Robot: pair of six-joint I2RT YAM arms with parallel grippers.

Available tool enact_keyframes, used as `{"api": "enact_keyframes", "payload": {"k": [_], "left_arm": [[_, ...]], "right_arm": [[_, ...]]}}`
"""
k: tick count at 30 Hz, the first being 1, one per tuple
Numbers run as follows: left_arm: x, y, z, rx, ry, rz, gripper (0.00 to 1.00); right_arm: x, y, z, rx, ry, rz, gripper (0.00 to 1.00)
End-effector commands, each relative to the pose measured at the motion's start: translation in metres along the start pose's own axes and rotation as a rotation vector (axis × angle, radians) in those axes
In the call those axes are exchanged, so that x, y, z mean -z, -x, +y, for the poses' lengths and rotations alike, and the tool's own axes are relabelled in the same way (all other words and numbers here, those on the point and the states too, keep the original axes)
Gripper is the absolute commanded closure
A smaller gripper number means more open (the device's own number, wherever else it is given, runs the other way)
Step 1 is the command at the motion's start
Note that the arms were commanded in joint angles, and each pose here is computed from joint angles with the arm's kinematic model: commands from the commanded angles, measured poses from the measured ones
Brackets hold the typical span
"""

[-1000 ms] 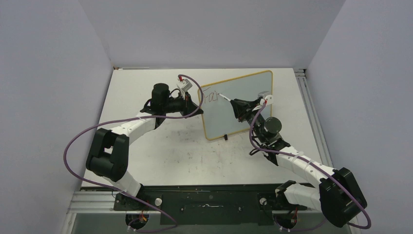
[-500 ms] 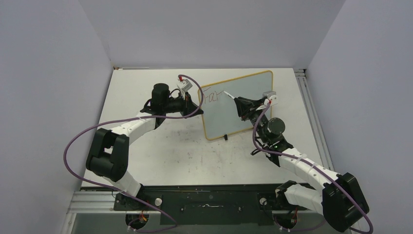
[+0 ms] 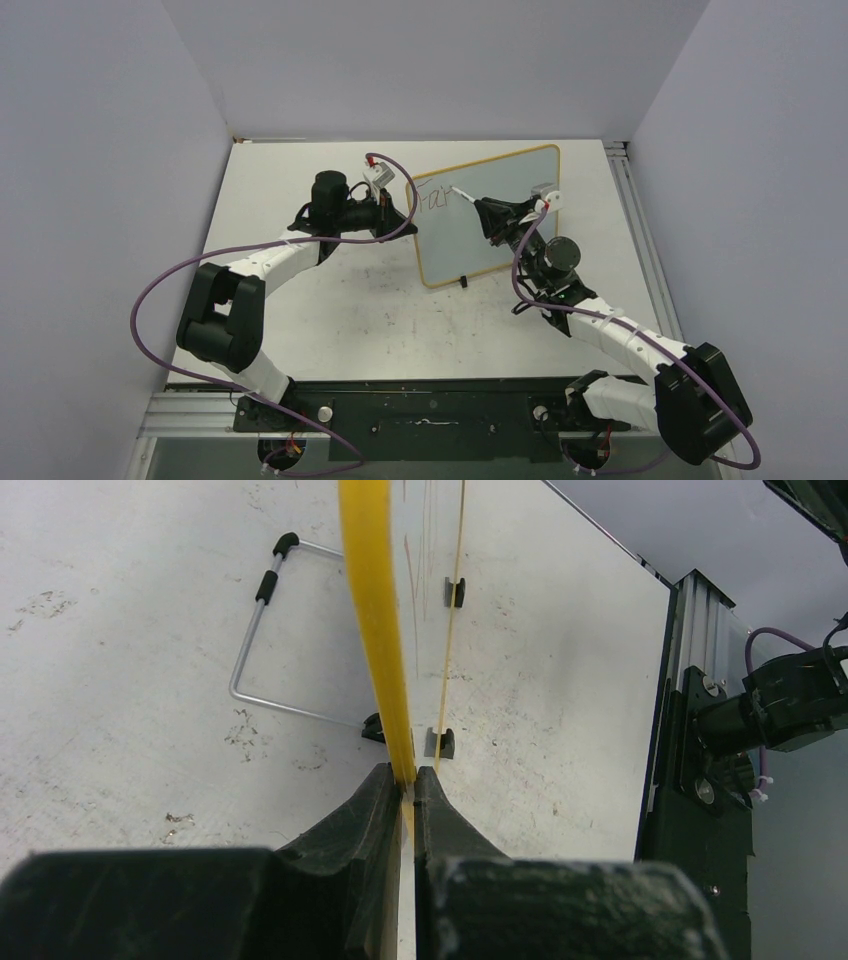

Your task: Write a sentence on the whiteboard

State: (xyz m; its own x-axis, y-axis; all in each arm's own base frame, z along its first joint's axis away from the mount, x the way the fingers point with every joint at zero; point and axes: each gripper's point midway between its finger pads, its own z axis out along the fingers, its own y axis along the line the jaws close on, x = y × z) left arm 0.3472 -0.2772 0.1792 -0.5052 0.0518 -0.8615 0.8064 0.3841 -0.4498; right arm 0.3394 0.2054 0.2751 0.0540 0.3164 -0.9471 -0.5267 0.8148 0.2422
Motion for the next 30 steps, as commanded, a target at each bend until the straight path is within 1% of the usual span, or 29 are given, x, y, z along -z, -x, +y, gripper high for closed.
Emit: {"api": "enact_keyframes", "payload": {"k": [1, 11, 24, 27, 30], "left_arm": [[-0.001, 0.017, -0.007, -0.038, -0.034, -0.020, 1.00], [0.000, 0.017, -0.007, -0.038, -0.035, -0.019, 1.00], [0.000, 0.016, -0.007, -0.037, -0.035, -0.019, 1.00], [-0.001, 0.017, -0.007, -0.037, -0.034, -0.019, 1.00], [0.000, 0.017, -0.007, -0.038, -0.034, -0.020, 1.00]], "right_arm": [[-0.010, 0.034, 0.010, 0.013, 0.041, -0.103, 0.95], [-0.006, 0.018, 0.001, 0.020, 0.004, -0.063, 0.95], [0.025, -0.027, -0.008, -0.024, -0.030, 0.051, 0.95], [0.024, -0.023, -0.010, -0.016, -0.043, 0.044, 0.95], [0.021, -0.011, -0.012, 0.003, -0.061, 0.017, 0.95]]}}
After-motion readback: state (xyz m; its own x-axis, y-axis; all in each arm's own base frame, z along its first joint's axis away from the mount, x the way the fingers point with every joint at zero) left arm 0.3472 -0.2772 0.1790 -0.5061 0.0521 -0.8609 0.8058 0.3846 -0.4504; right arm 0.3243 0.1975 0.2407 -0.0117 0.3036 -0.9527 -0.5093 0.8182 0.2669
